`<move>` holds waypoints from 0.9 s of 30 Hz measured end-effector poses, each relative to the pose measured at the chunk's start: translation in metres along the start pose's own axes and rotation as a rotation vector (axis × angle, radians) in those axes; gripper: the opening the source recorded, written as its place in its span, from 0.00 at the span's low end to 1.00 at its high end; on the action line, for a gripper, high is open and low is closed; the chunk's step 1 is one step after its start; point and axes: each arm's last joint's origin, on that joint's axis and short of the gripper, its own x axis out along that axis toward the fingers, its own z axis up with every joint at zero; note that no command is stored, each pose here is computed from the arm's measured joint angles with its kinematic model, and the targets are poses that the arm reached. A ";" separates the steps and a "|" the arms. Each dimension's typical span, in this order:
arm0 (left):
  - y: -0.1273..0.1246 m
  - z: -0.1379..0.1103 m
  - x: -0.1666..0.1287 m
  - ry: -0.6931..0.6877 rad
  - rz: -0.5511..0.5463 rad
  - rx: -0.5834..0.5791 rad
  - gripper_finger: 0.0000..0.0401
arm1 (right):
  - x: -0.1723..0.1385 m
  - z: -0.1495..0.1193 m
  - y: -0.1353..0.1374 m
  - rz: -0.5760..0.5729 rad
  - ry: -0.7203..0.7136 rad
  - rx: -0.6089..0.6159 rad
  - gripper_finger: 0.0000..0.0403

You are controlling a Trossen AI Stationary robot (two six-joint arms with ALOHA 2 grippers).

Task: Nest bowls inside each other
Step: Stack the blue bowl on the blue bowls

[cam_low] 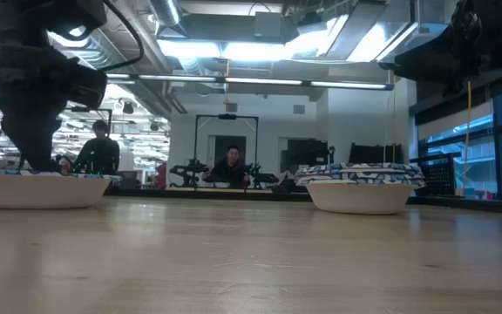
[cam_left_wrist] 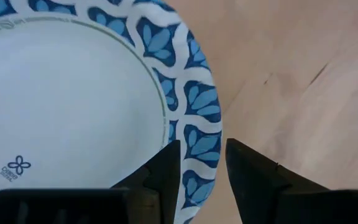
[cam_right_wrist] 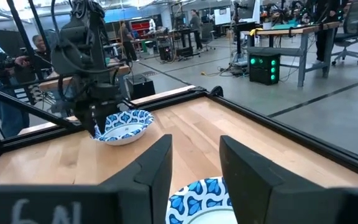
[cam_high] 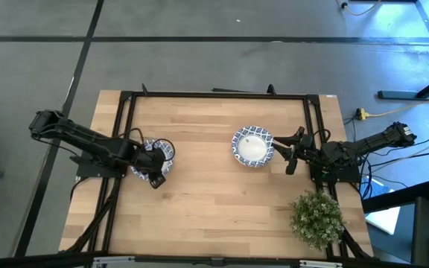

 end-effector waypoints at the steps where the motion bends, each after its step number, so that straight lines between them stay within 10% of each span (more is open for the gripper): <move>1: -0.001 0.000 0.002 0.005 0.005 0.005 0.31 | 0.000 0.000 0.000 0.000 0.000 0.000 0.34; 27: -0.007 0.000 0.020 0.055 0.043 0.055 0.30 | 0.000 0.000 0.000 -0.017 -0.005 -0.004 0.34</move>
